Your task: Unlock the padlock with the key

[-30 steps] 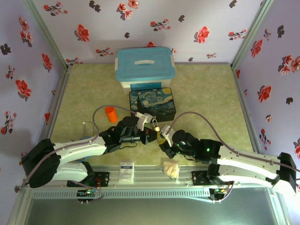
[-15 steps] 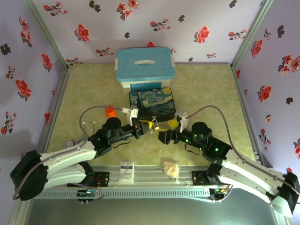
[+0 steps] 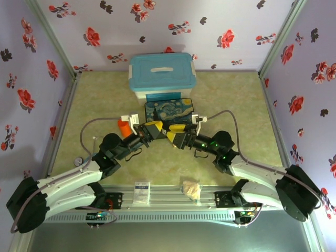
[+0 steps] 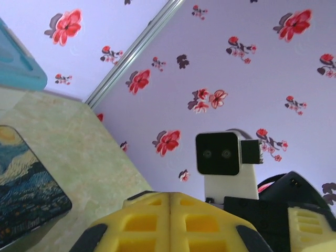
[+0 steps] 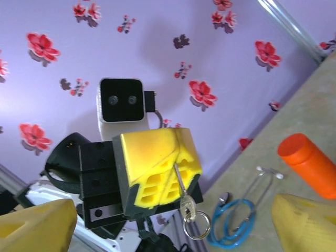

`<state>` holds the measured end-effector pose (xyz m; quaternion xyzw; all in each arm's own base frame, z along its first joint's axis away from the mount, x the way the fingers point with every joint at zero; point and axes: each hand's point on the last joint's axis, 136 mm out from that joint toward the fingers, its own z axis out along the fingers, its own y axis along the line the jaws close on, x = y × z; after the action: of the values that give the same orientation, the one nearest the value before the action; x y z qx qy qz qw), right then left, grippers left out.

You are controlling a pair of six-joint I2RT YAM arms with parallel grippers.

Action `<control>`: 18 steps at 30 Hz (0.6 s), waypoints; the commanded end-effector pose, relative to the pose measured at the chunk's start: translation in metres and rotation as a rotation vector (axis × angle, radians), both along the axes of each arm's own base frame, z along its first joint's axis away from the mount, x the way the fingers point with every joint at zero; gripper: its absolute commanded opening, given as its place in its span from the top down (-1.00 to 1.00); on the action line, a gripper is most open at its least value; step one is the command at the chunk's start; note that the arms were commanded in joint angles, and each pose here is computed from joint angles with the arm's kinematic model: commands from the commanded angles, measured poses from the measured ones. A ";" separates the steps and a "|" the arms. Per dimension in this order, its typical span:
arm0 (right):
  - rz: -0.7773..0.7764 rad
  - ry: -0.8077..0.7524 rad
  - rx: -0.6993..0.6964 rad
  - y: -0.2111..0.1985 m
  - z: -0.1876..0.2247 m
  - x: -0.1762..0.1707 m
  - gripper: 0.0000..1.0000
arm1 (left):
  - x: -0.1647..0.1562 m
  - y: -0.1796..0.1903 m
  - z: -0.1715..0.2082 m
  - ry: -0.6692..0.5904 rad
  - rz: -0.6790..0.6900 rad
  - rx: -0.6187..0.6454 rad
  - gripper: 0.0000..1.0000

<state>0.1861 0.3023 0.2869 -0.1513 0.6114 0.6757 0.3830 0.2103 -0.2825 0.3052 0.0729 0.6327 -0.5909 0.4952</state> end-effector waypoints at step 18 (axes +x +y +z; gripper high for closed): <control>0.112 -0.098 0.078 0.032 0.023 -0.008 -0.21 | 0.001 0.013 0.029 -0.029 0.028 -0.156 1.00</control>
<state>0.1847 0.3324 0.2821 -0.1823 0.6043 0.6859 0.3622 0.2105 -0.2749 0.3260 0.0441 0.5939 -0.6223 0.5080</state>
